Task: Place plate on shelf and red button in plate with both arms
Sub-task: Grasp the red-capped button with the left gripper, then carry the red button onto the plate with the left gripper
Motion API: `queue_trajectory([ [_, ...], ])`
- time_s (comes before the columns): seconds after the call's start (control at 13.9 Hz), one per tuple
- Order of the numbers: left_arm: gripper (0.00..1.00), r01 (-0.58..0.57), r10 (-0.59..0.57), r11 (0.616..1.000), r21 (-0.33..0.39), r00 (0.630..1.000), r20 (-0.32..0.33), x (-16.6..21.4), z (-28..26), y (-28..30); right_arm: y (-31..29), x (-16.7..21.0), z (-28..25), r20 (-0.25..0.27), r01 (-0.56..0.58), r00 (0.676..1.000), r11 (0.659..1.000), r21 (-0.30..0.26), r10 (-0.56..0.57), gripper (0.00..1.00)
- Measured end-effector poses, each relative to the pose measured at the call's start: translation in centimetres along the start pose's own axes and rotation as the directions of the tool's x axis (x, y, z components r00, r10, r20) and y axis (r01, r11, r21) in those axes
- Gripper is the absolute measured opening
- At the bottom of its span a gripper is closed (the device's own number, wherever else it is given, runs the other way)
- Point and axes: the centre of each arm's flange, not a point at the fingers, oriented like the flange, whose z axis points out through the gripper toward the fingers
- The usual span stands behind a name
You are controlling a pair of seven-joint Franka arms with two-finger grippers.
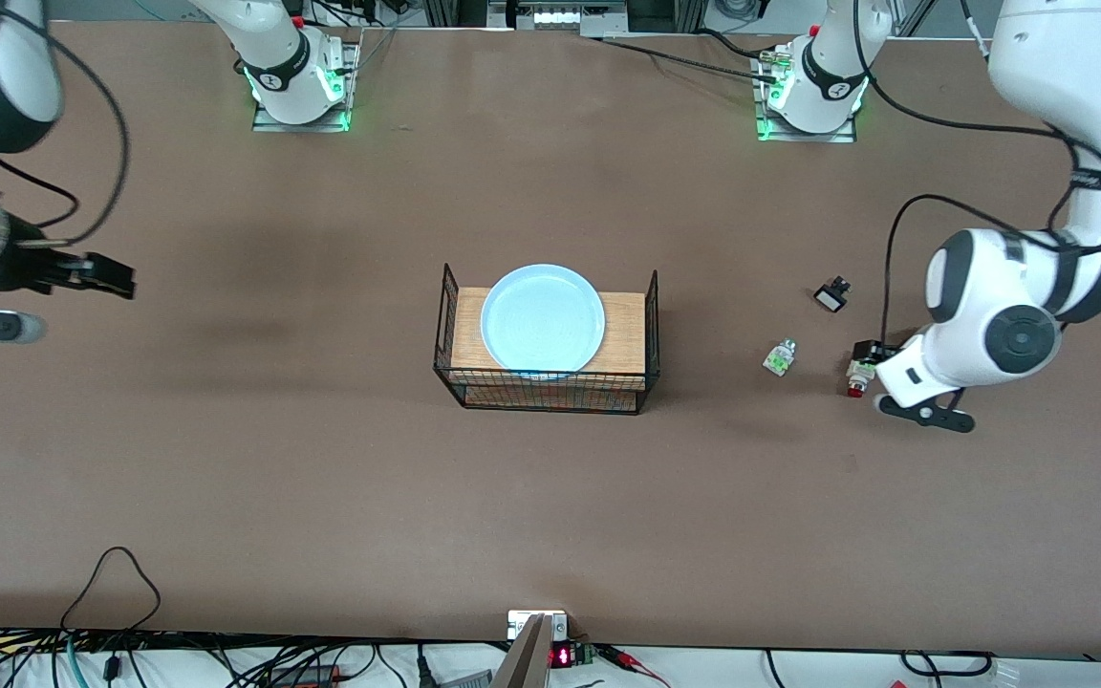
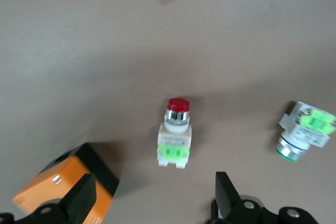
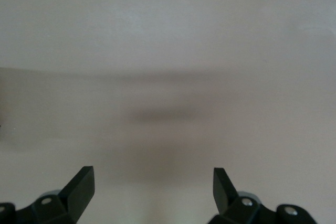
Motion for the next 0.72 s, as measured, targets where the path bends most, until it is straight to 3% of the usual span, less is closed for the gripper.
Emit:
queue_trajectory([
  [0.14, 1.00, -0.016, 0.016, 1.000, -0.003, 1.000, -0.021, -0.4, 2.7, 1.0, 0.4, -1.1, -1.1, 0.012, -0.003, 1.000, 1.000, 0.003, 0.003, 1.00],
  [0.36, 0.96, -0.031, 0.031, 0.999, -0.010, 0.999, -0.012, -0.4, 5.6, 1.6, -0.1, -2.6, -1.9, -0.023, 0.010, 1.000, 1.000, 0.009, -0.010, 1.00],
  [0.5, 0.80, -0.037, 0.037, 0.999, -0.014, 0.999, -0.001, -0.4, 6.5, 1.7, 0.0, -3.5, -1.3, -0.045, 0.016, 0.999, 1.000, 0.017, -0.015, 1.00],
  [0.57, 0.80, -0.038, 0.038, 0.999, -0.015, 0.999, 0.004, -0.4, 6.9, 1.7, 0.2, -3.9, -1.1, -0.046, 0.011, 0.999, 0.999, 0.030, -0.010, 1.00],
  [0.72, 0.60, -0.038, 0.038, 0.999, -0.016, 0.999, 0.008, -0.4, 7.2, 1.8, 1.7, -4.4, -1.3, -0.049, 0.002, 0.999, 0.998, 0.062, 0.001, 1.00],
])
